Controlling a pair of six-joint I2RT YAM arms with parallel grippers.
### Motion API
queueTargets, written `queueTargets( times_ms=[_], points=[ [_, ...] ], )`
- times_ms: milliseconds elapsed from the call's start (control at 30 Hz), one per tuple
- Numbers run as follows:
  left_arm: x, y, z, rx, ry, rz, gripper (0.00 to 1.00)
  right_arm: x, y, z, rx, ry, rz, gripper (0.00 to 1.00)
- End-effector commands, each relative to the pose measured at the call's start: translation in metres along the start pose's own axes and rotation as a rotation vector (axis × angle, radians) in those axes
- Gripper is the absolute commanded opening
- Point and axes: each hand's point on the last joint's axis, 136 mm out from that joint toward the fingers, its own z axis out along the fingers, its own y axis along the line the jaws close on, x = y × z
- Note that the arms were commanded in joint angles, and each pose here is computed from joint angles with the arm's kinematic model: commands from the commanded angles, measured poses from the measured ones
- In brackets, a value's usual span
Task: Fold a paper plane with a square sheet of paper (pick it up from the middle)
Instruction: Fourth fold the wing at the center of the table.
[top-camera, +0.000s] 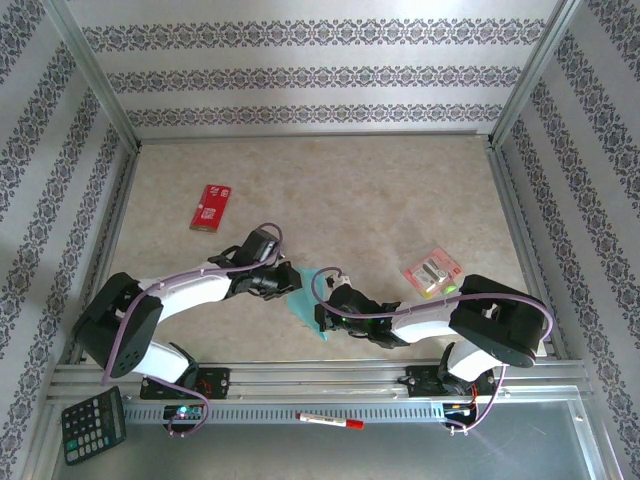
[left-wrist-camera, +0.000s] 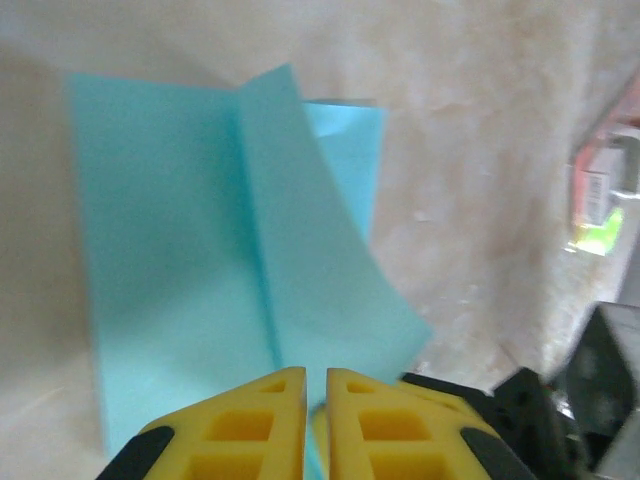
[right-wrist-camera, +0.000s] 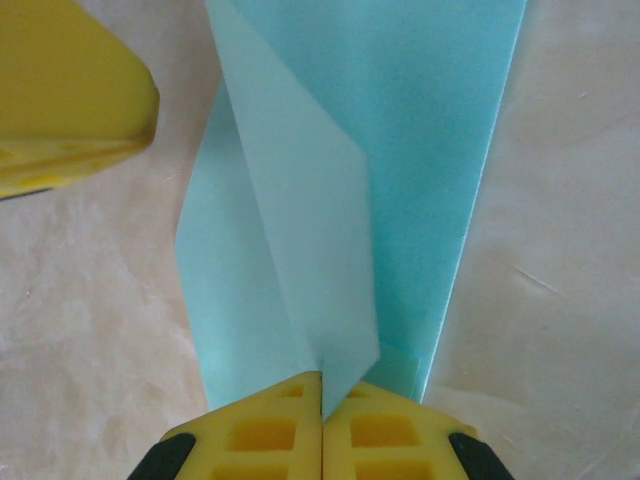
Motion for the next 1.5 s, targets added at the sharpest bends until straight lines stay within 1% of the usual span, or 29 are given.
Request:
queueTargets(
  times_ms=[0,200,467,667,767,867,1033,1067,1167,1267,1467],
  points=[
    [0.001,-0.036,0.008,0.110,0.041,0.046,0.11,0.002,-0.006,0.000,0.009,0.005,0.024,0.05],
    [0.004,-0.037,0.025,0.115,0.081,0.027,0.11,0.003,-0.010,0.000,0.019,0.008,0.034,0.05],
    [-0.003,-0.020,0.038,0.061,0.077,0.009,0.11,0.004,-0.011,0.002,0.024,0.018,0.039,0.05],
    [-0.009,-0.015,0.045,0.059,0.077,0.000,0.11,0.005,-0.012,0.003,0.028,0.024,0.041,0.05],
    [-0.014,-0.013,0.044,0.053,0.072,0.005,0.13,0.006,-0.013,0.003,0.032,0.026,0.043,0.05],
    [-0.019,-0.017,0.039,0.085,0.070,-0.004,0.15,0.006,-0.014,0.003,0.035,0.027,0.046,0.05],
    [-0.021,-0.031,0.018,0.133,0.043,0.019,0.22,0.006,-0.017,0.003,0.040,0.028,0.058,0.05],
    [-0.020,-0.031,0.013,0.136,0.036,0.021,0.24,0.006,-0.018,0.003,0.041,0.026,0.061,0.04],
    [-0.014,-0.028,0.005,0.131,0.028,0.015,0.26,0.006,-0.019,0.002,0.043,0.023,0.068,0.04],
    [-0.008,-0.021,0.004,0.121,0.040,-0.003,0.26,0.006,-0.021,0.002,0.047,0.024,0.076,0.04],
    [-0.005,-0.016,0.011,0.104,0.071,0.001,0.20,0.006,-0.023,0.002,0.051,0.023,0.083,0.04]
  ],
)
